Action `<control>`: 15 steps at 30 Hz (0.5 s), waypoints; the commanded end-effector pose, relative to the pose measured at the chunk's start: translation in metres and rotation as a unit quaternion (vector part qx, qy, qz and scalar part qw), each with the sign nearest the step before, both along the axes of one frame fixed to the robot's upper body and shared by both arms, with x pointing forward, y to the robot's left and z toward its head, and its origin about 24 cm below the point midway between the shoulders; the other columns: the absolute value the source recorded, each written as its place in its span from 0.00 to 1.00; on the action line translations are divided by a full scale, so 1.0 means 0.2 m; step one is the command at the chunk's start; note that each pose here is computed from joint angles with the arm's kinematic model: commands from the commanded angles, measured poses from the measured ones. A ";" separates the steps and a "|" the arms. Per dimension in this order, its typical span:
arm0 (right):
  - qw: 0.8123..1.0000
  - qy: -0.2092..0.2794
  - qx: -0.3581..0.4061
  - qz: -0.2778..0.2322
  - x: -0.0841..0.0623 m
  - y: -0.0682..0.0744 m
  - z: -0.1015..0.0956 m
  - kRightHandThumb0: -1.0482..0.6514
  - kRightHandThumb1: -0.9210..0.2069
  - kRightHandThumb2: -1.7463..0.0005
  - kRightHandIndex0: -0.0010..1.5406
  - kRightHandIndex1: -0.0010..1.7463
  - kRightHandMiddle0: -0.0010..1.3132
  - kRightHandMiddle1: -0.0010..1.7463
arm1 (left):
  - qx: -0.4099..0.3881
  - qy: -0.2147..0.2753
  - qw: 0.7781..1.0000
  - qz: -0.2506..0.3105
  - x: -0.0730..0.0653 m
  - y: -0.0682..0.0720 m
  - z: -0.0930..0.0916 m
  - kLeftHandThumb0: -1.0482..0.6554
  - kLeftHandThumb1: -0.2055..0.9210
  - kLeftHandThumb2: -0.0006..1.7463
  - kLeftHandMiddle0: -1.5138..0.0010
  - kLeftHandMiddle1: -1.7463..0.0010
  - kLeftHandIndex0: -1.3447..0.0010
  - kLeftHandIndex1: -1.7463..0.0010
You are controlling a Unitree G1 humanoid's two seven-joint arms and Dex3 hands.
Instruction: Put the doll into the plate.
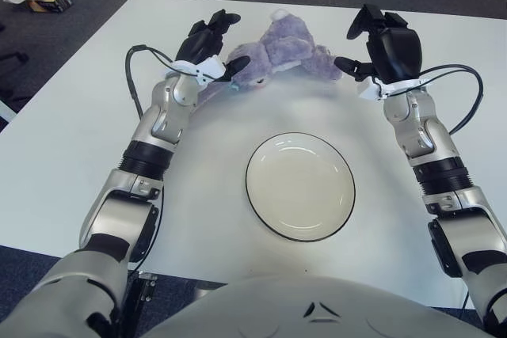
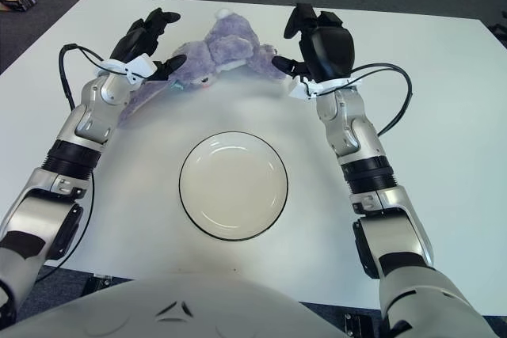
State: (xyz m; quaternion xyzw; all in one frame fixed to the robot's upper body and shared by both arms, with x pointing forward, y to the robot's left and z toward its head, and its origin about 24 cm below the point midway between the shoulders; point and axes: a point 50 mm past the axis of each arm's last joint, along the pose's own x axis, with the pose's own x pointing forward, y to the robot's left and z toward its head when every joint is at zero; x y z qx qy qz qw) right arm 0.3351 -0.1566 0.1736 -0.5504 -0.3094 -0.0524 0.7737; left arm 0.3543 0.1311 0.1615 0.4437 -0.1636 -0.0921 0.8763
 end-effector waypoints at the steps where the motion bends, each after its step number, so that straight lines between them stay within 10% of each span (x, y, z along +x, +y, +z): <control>1: 1.000 -0.003 -0.027 0.015 0.03 0.02 0.04 0.18 0.21 0.55 0.04 0.84 0.01 0.78 | 0.013 0.006 1.000 -0.008 0.02 -0.02 0.02 0.07 1.00 0.33 1.00 0.37 1.00 0.48; 8: 0.998 0.016 -0.049 0.045 0.05 0.03 0.05 0.10 0.21 0.59 0.01 0.79 0.00 0.68 | 0.028 0.017 0.999 -0.018 0.03 -0.05 0.02 0.08 0.99 0.28 1.00 0.36 1.00 0.46; 15: 0.992 0.069 -0.063 0.080 0.07 0.04 0.06 0.04 0.09 0.74 0.00 0.34 0.00 0.37 | 0.051 0.022 0.998 -0.021 0.05 -0.08 0.01 0.07 0.97 0.25 1.00 0.49 1.00 0.53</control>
